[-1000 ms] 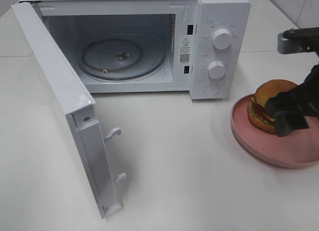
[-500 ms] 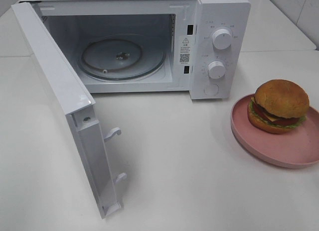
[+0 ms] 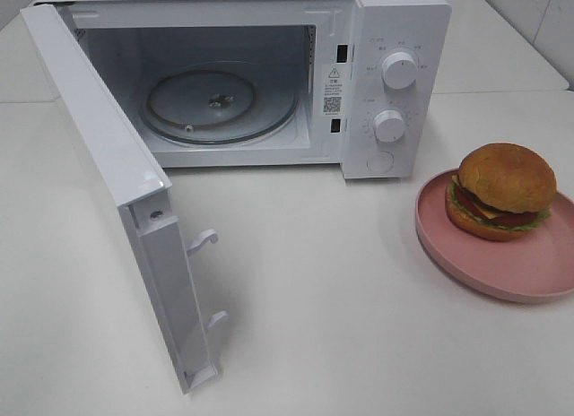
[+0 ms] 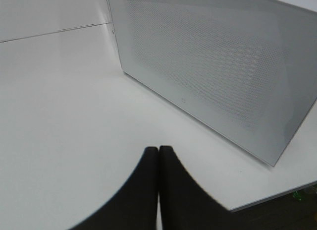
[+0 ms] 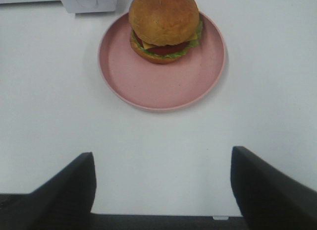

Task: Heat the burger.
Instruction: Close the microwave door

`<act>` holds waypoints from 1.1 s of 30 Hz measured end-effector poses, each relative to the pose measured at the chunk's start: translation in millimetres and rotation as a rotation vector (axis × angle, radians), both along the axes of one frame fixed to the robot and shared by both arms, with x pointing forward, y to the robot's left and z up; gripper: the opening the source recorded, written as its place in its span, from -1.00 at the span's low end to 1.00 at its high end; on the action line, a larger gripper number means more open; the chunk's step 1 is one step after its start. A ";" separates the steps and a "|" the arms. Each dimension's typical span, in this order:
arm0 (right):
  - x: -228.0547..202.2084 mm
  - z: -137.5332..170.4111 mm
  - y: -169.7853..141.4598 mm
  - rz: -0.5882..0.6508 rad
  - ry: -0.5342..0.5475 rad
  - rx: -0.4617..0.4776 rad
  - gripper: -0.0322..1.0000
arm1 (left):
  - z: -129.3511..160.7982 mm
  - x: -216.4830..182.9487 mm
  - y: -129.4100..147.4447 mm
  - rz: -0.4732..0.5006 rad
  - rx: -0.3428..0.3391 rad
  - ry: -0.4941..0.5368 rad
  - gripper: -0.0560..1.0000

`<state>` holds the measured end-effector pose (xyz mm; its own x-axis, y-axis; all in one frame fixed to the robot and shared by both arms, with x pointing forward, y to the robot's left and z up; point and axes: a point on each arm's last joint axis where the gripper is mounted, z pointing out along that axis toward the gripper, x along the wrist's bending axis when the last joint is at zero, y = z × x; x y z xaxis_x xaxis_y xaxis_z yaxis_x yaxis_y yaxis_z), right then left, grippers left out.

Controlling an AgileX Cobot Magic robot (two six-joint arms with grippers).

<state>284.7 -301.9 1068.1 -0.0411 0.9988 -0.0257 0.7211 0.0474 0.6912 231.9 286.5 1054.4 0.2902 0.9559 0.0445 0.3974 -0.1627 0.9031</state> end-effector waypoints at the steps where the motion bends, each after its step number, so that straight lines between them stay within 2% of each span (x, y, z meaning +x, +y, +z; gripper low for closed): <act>1: -11.4 -3.1 -0.7 0.035 -0.042 0.008 0.44 | 0.0 0.0 0.0 0.000 0.000 0.000 -0.89; 5: -25.6 -8.8 0.0 0.095 -0.097 0.023 0.44 | 0.0 -0.1 -0.3 -0.004 0.000 -0.001 -0.89; 7: -41.9 -17.7 1.3 0.162 -0.180 0.048 0.42 | 0.4 -0.4 -2.1 -0.032 0.011 -0.008 -0.89; 10: -44.7 -18.7 1.5 0.170 -0.200 0.058 0.42 | 0.4 -0.5 -2.6 -0.038 0.012 -0.009 -0.89; 12: -52.7 -19.5 0.5 0.176 -0.263 0.078 0.42 | 0.5 -0.6 -2.9 -0.045 0.017 -0.012 -0.89; 33: -54.5 -19.8 0.5 0.178 -0.273 0.084 0.42 | 0.6 -0.7 -3.3 -0.048 0.013 -0.012 -0.89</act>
